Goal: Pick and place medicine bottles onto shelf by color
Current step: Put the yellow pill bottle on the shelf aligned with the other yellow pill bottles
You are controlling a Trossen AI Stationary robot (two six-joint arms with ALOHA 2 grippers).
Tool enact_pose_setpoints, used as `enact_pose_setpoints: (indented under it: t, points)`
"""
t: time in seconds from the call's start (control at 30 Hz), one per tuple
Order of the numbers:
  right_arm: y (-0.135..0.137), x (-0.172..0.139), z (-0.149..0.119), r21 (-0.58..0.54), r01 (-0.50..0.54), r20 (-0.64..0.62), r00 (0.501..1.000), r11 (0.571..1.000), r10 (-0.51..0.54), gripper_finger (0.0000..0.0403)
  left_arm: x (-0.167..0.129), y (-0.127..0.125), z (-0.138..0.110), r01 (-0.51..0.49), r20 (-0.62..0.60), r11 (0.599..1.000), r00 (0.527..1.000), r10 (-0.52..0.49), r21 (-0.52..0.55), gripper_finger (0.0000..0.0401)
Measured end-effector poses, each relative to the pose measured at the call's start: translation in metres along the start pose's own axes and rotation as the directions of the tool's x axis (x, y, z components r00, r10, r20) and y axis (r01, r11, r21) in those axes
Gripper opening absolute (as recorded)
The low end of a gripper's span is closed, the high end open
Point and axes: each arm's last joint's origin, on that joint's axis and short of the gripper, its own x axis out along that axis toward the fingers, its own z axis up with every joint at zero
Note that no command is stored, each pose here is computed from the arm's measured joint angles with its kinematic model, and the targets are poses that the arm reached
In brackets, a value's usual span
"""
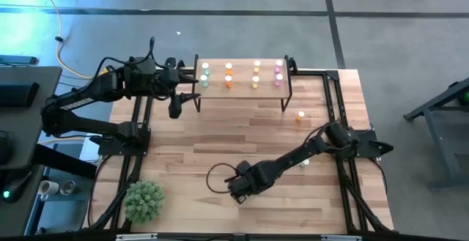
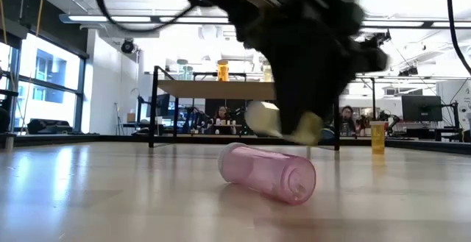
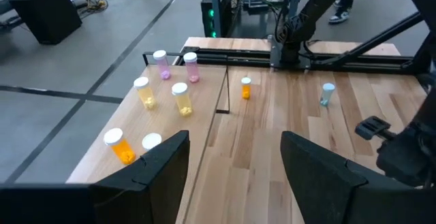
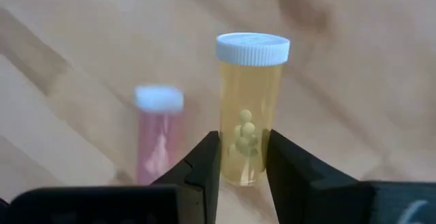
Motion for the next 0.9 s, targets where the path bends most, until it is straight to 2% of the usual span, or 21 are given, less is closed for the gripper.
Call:
enact_pose_setpoints:
  t: [0.2,0.43,0.77,0.9]
  points:
    - [-0.005,-0.03,0.017,-0.104,-0.021,0.134,0.99,0.994,0.035,0.0086,-0.002,0.0,-0.001,0.008,-0.006,1.0,1.0,-0.008,0.0,0.0218]
    - [-0.016,-0.062,0.043,-0.201,-0.013,0.268,0.961,0.979,0.068,0.0087,-0.003,-0.003,-0.009,0.06,-0.089,0.998,0.994,-0.061,-0.006,0.0218]
    - [-0.036,-0.111,0.073,-0.258,0.048,0.481,0.872,0.965,0.085,0.0087,-0.003,-0.003,-0.011,0.076,-0.104,0.997,0.992,-0.077,-0.009,0.0218]
    - [-0.041,-0.13,0.08,-0.277,0.056,0.549,0.828,0.959,0.111,0.0087,-0.003,-0.005,-0.011,0.125,-0.098,0.992,0.987,-0.126,-0.011,0.0218]
